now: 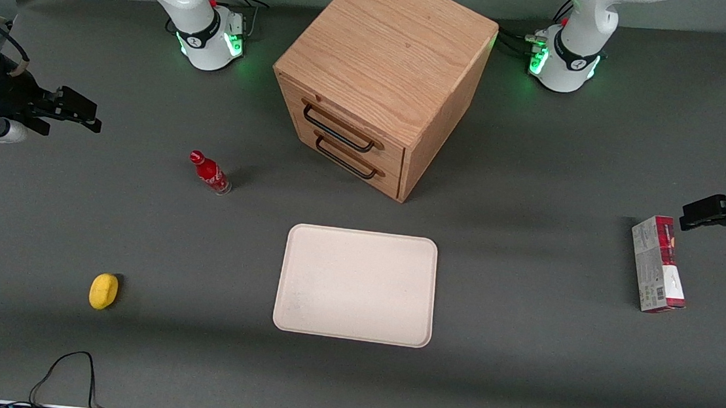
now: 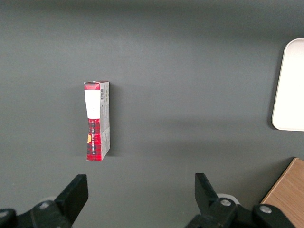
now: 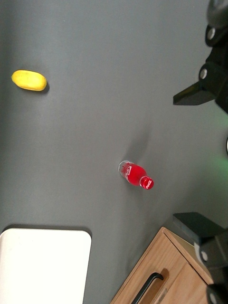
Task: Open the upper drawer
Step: 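Move the right gripper toward the upper drawer's black handle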
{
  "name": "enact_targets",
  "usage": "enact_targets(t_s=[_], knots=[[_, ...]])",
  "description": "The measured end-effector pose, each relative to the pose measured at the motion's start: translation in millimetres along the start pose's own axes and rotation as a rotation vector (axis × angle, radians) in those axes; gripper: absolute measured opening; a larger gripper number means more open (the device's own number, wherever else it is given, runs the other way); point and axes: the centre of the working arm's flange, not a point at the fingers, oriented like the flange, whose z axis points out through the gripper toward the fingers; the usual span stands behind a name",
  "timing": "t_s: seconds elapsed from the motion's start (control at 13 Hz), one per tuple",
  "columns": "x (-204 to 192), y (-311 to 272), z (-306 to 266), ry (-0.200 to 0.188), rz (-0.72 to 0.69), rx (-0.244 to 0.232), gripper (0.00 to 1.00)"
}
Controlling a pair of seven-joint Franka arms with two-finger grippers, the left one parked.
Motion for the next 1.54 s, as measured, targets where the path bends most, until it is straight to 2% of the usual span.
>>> enact_targets(t_s=[0.31,0.77,1.15,1.38,1.54], knots=[[-0.5,-17.1,-3.6,-0.007,-0.031,-0.004,1.00],[4.3,-21.3,10.9,-0.063,-0.037,-0.006,1.00],[5.3,-44.9,8.3,-0.062,-0.081,-0.005,1.00],[13.7,-84.2,15.4,-0.071,-0.160,0.037,1.00],[28.1,-93.2,21.7,-0.074,-0.281,0.065,1.00]])
